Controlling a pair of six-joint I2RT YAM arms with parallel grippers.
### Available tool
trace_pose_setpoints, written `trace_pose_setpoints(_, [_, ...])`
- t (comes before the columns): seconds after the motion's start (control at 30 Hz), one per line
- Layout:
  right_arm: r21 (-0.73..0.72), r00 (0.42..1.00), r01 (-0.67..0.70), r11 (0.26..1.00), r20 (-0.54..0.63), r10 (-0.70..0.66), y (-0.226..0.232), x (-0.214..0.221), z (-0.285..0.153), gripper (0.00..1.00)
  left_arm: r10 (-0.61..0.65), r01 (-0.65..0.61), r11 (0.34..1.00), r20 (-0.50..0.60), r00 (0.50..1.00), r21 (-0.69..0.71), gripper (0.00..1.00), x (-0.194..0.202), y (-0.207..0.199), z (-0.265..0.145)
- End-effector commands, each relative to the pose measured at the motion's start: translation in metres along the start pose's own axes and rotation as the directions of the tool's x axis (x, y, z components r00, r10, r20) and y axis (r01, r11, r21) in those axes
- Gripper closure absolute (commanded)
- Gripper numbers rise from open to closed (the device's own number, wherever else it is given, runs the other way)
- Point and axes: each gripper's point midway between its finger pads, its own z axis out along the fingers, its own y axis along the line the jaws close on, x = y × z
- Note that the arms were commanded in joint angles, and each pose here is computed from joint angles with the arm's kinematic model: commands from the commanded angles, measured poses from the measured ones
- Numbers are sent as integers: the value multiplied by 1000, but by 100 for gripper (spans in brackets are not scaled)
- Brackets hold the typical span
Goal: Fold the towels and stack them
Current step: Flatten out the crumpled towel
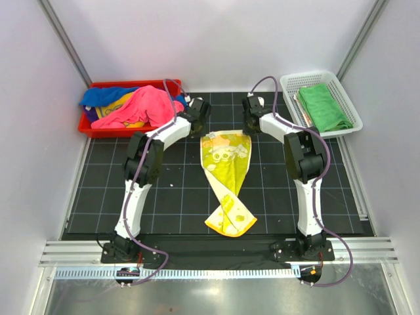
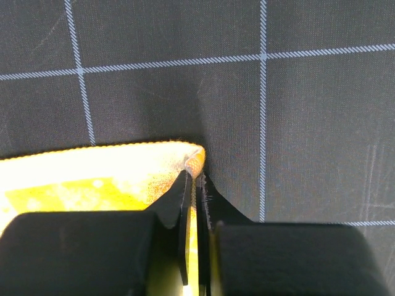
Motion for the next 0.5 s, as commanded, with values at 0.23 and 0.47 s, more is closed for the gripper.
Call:
trace_pose_setpoints(0.23, [-68, 985, -43, 997, 165, 54, -1, -49, -70, 98, 21, -25, 999, 144, 989, 28, 100, -50, -8, -64])
trace_pose_setpoints(0.47, [-110, 965, -58, 992, 247, 84, -7, -60, -129, 98, -2, -18, 996, 219, 976, 91, 100, -61, -12, -121])
